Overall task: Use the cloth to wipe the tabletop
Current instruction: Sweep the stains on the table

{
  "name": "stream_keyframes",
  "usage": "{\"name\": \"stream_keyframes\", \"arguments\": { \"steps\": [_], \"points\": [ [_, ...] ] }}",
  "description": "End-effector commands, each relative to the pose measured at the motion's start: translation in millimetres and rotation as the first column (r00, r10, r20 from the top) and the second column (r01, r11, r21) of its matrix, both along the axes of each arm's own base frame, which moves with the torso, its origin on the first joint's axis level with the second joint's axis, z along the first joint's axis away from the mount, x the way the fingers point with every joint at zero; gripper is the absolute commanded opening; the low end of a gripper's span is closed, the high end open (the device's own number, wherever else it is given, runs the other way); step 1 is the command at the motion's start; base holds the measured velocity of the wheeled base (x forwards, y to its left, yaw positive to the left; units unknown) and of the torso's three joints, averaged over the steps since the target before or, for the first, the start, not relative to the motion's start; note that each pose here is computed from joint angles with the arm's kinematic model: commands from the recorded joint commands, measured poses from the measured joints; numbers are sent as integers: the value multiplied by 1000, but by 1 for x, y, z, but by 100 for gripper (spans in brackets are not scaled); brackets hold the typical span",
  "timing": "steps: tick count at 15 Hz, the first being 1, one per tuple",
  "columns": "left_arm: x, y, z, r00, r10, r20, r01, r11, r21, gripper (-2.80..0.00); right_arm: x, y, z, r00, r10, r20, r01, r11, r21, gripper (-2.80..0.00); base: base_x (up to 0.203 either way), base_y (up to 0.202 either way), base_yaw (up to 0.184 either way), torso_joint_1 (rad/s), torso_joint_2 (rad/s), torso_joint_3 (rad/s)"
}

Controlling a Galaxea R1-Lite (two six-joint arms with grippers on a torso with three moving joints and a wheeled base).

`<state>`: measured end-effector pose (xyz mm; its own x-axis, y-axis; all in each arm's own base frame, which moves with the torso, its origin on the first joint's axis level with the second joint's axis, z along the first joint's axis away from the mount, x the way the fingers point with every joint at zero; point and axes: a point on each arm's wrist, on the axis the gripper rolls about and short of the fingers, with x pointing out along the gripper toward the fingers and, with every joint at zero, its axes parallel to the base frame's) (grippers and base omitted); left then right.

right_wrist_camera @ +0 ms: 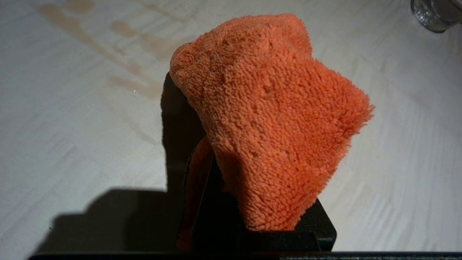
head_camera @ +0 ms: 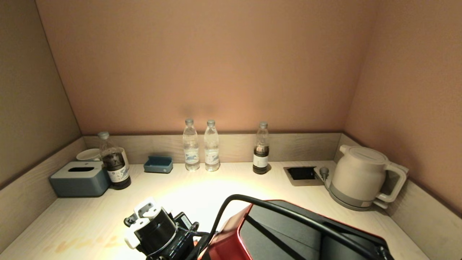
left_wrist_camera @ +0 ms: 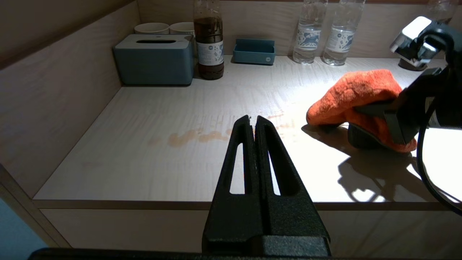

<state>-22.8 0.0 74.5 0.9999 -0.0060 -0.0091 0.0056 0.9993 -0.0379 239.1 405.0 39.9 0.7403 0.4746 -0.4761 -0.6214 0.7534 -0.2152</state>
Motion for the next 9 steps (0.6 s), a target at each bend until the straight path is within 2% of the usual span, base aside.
{"name": "stream_keyframes", "arguments": {
  "steps": [1, 3, 4, 5, 8, 9],
  "points": [
    [0, 0, 0, 1000, 0, 0, 0, 1000, 0, -280, -4, -10, -7, 999, -18, -34, 17, 1000, -21, -280, 0, 0, 0, 0, 0, 0],
    [0, 0, 0, 1000, 0, 0, 0, 1000, 0, -280, 2, -31, -24, 992, -83, -90, 79, 996, -50, -280, 0, 0, 0, 0, 0, 0],
    [0, 0, 0, 1000, 0, 0, 0, 1000, 0, -280, 9, -40, -26, 987, -118, -106, 114, 993, -42, -280, 0, 0, 0, 0, 0, 0],
    [0, 0, 0, 1000, 0, 0, 0, 1000, 0, -280, 13, -47, -27, 985, -136, -110, 132, 990, -44, -280, 0, 0, 0, 0, 0, 0],
    [0, 0, 0, 1000, 0, 0, 0, 1000, 0, -280, 40, -88, -33, 965, -240, -105, 238, 971, -39, -280, 0, 0, 0, 0, 0, 0],
    [0, 0, 0, 1000, 0, 0, 0, 1000, 0, -280, 42, -90, -32, 964, -244, -102, 242, 970, -36, -280, 0, 0, 0, 0, 0, 0]
  ]
}}
